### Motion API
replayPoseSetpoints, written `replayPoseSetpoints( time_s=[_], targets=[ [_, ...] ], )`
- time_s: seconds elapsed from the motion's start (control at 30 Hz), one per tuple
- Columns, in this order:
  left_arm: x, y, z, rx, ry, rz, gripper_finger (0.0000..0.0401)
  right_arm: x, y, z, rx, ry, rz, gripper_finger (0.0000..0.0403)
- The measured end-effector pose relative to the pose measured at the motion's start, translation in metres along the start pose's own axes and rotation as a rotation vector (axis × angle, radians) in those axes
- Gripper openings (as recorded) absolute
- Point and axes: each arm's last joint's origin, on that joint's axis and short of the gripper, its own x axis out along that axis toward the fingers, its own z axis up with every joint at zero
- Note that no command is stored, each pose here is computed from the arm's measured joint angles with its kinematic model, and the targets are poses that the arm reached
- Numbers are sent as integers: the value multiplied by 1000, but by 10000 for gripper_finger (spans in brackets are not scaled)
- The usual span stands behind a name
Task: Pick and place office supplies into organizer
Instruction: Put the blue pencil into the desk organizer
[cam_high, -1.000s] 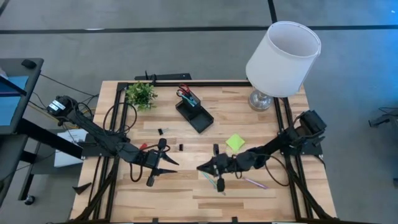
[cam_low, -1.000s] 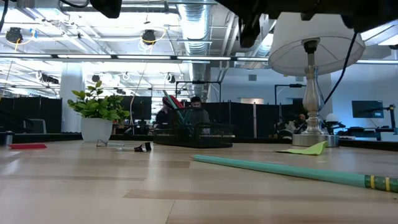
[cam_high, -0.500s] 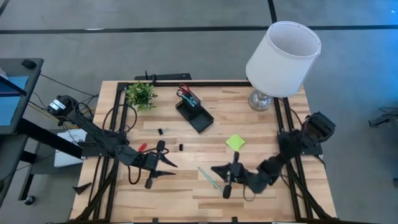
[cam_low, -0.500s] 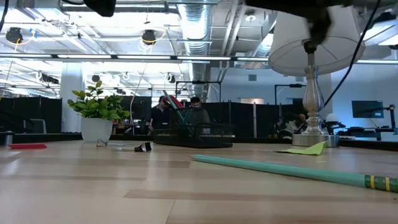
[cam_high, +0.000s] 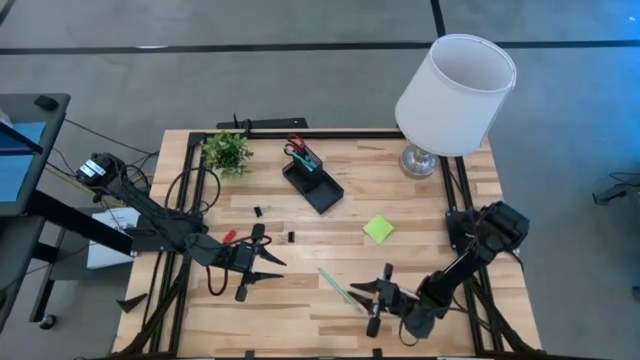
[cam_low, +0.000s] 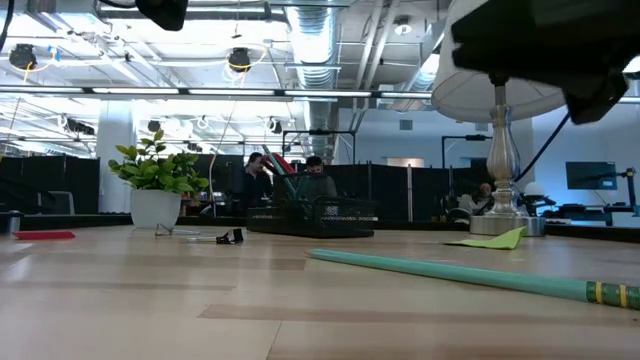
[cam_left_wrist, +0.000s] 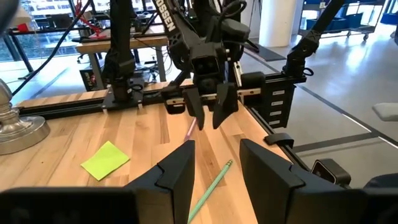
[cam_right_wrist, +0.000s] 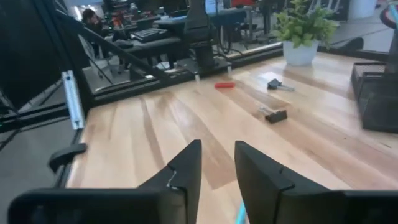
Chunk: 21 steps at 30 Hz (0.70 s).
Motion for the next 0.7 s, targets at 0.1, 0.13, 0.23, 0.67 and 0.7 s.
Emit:
replayPoseSetpoints(
  time_s=[0.1,0.13,0.23,0.67,0.7],
  targets=[
    [0,0,0,-11,1,0,125,2,3,-4,-12,4,-3,102],
    [0,0,0,-14,2,0,125,3,5,-6,-34,8,-2,102],
    [0,0,-1,-15,9,0,125,6,19,-10,-96,7,-3,99],
    [0,0,-2,-33,19,6,125,16,31,-40,-33,75,-108,98],
    [0,0,-2,-33,19,7,125,16,31,-41,-18,77,-115,98]
  ],
)
